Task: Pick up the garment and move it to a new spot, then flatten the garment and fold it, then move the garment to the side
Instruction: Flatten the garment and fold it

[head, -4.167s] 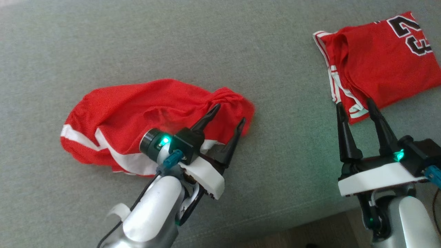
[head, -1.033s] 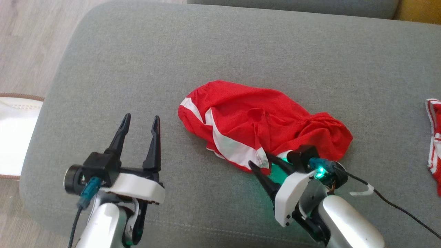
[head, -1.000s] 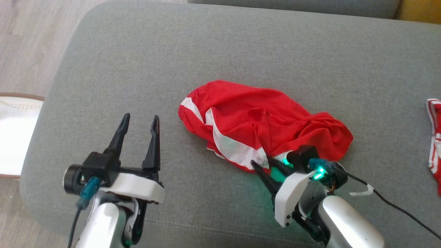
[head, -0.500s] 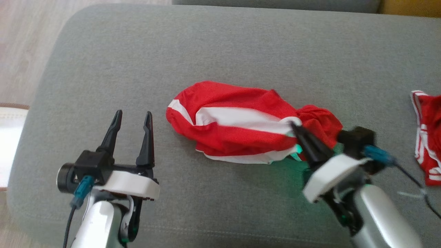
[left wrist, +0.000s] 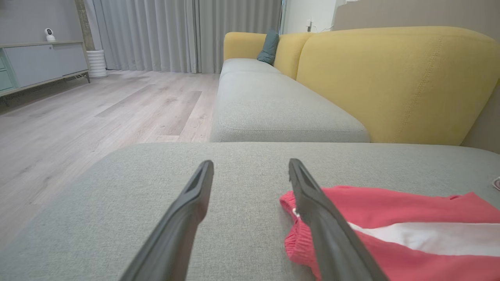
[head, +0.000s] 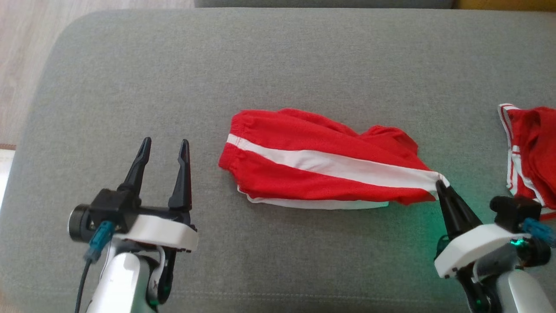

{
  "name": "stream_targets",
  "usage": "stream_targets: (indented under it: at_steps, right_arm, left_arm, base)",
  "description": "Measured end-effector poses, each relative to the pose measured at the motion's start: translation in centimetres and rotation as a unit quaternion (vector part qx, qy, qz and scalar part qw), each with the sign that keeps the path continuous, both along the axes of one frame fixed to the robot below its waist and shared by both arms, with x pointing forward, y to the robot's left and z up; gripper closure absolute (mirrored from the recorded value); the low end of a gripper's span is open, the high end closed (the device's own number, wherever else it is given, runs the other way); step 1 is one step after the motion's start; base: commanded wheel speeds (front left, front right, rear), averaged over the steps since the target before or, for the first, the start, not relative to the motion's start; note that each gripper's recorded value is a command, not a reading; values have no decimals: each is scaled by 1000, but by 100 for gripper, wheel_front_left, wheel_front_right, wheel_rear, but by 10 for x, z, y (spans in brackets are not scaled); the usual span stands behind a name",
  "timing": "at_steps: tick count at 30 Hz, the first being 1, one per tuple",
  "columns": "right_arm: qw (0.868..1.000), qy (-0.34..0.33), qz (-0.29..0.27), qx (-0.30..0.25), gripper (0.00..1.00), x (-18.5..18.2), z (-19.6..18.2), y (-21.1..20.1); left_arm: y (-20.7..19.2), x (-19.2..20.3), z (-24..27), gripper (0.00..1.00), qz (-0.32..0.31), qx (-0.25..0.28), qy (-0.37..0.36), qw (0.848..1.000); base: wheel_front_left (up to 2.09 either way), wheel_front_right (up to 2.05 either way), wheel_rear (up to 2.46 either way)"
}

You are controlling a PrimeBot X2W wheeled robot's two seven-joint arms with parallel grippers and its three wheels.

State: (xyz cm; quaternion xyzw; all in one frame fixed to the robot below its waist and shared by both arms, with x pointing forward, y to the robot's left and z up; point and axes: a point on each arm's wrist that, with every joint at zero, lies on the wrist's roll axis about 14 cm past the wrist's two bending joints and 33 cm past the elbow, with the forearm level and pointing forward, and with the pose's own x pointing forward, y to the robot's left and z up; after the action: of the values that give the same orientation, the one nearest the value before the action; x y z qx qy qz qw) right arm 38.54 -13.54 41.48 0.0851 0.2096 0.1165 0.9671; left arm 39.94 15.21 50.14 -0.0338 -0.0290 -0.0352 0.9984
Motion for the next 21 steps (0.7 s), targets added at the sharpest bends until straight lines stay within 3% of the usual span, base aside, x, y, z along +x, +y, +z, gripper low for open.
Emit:
stream_targets:
  at_steps: [2,3,4,9,17,21]
  right_arm:
    - [1000,8,-5,-1,98,-3,-5,-3]
    - [1000,11,-7,0,55,-4,-7,-4]
    - [1000,11,-10,0,2,-5,-8,-5]
    - [999,-36,-32,14,0,-2,12,-10]
    - [986,-160,-49,-27,0,6,78,-29]
    - [980,-191,-49,-39,0,5,99,-30]
  left_arm:
    - [-2,1,-1,0,-4,-1,1,1000]
    - [-3,1,-1,0,-6,-2,0,1000]
    - [-4,1,-1,0,-7,-2,0,1000]
    - [-9,0,2,0,-13,-5,-4,1000]
    - [-11,-10,-2,0,-16,-2,3,1000]
    - [-14,-11,-1,0,-21,-2,1,1000]
  base:
    - [0,0,0]
    - [0,0,0]
    - [0,0,0]
    - [0,0,0]
    - [0,0,0]
    - [0,0,0]
